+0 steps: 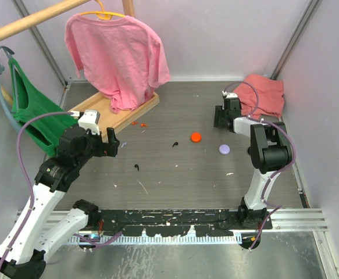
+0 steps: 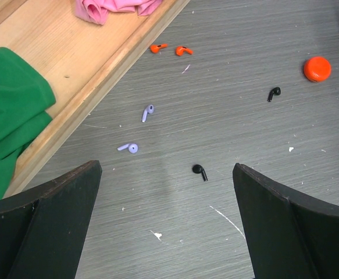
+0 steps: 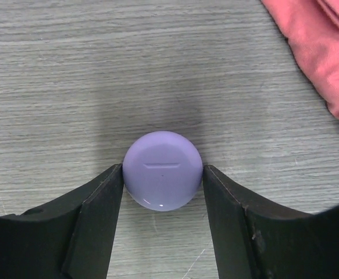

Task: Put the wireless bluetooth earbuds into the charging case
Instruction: Pick up the charging case at the center of the board.

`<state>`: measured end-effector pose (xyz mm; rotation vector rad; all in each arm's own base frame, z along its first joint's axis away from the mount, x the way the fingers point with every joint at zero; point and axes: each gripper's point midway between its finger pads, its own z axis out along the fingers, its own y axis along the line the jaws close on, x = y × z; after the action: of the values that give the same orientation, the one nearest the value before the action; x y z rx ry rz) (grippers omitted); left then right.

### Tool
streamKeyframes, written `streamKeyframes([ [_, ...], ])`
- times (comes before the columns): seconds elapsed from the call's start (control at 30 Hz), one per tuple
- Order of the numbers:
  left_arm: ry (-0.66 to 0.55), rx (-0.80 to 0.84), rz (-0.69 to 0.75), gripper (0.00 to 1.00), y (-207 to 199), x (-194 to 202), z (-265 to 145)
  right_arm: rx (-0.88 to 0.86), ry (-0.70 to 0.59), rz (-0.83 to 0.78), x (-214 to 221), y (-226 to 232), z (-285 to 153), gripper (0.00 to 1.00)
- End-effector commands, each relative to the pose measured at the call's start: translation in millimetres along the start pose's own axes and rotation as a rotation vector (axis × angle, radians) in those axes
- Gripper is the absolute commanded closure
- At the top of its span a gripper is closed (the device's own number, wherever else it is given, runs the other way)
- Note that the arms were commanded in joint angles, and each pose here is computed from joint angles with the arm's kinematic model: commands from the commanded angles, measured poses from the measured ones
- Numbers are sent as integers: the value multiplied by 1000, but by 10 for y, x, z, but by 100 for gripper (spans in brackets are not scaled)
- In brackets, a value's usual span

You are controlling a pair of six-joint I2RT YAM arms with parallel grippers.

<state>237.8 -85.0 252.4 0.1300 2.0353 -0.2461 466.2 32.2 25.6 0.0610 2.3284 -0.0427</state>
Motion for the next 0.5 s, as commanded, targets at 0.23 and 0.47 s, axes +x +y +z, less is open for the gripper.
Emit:
streamKeyframes([
  [0.23,-74,53,-17,2,-85,-169,-34,-52,-42,-19,-232,143,-151,54],
  [0.47,-80,139,-40,2,-243,-202,-83,-109,-89,-4,-238,386,-477,55],
])
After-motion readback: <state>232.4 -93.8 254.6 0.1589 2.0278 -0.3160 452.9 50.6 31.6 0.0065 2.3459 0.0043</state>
